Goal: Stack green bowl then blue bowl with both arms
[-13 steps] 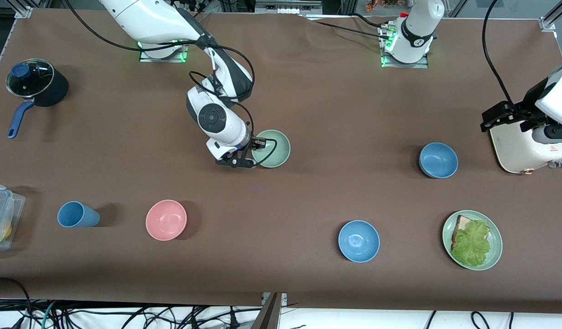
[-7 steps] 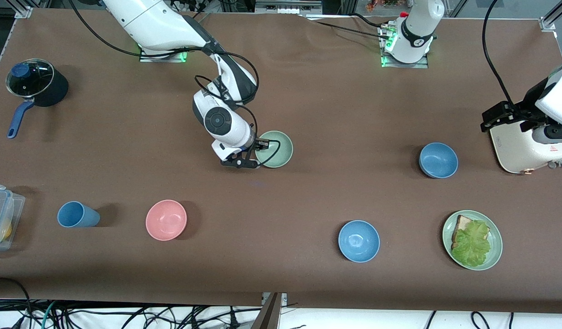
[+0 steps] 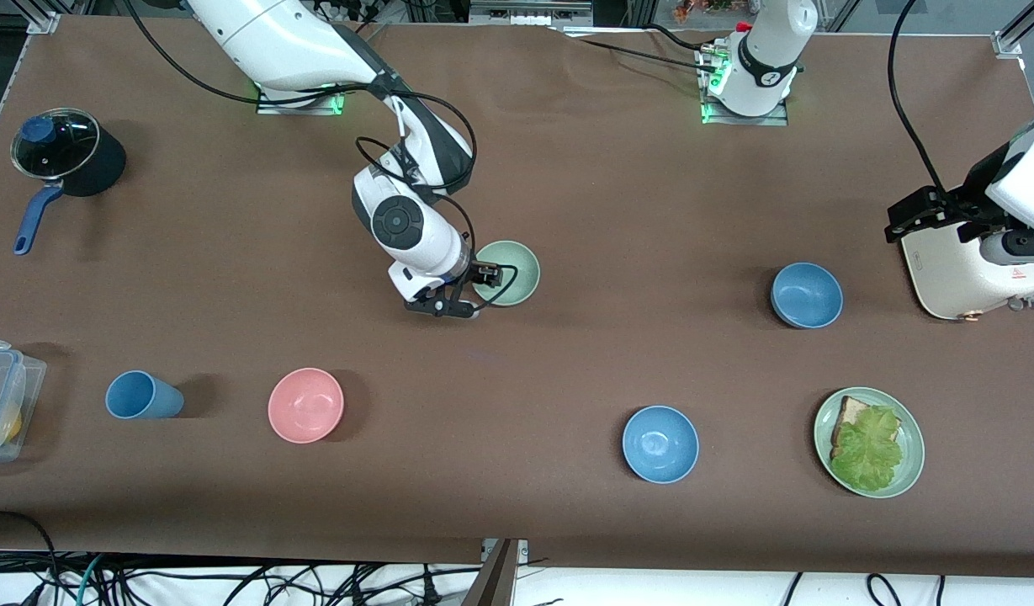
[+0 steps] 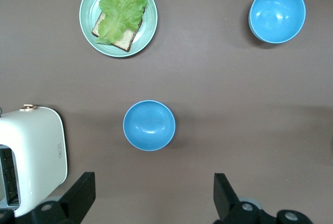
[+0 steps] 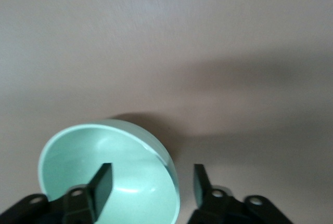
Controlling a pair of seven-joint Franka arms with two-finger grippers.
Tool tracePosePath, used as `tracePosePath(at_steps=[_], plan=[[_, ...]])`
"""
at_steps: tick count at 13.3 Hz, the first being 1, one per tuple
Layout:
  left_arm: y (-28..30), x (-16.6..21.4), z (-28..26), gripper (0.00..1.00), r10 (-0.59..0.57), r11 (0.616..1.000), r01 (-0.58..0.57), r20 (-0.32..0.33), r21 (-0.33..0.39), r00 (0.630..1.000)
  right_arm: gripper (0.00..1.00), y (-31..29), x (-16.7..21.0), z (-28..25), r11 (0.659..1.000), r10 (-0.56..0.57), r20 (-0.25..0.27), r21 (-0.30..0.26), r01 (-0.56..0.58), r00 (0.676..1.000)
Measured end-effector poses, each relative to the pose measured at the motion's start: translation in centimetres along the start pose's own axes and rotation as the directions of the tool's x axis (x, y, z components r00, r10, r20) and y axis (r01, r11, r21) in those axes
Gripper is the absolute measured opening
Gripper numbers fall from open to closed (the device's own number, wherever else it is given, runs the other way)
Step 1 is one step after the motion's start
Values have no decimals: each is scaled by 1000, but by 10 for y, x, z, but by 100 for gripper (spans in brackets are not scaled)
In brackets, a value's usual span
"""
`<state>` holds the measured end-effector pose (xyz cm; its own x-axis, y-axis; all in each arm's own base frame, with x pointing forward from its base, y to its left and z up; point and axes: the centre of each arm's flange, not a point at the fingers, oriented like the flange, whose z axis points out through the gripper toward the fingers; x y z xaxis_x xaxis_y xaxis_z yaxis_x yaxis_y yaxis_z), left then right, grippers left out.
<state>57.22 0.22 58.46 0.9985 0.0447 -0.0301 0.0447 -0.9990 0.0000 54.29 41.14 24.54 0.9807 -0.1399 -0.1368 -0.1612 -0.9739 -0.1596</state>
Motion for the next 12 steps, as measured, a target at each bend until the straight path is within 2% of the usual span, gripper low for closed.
tracePosePath(at_steps=[2, 4, 7, 10, 12], plan=[[-1, 0, 0, 100, -2, 1000, 2, 1, 0, 1000, 99, 9, 21, -42, 996, -53, -16, -75, 52, 998], [-1, 0, 0, 100, -1, 1000, 1, 1, 0, 1000, 100, 39, 49, -94, 980, -150, -22, -137, 145, 989], [-1, 0, 0, 100, -2, 1000, 2, 1, 0, 1000, 100, 130, 95, -176, 941, -270, -23, -219, 258, 963], [-2, 0, 0, 100, -3, 1000, 3, 2, 0, 1000, 100, 223, 118, -242, 930, -270, -18, -262, 256, 963], [-2, 0, 0, 100, -3, 1000, 3, 2, 0, 1000, 100, 250, 119, -265, 934, -249, -22, -269, 234, 968]])
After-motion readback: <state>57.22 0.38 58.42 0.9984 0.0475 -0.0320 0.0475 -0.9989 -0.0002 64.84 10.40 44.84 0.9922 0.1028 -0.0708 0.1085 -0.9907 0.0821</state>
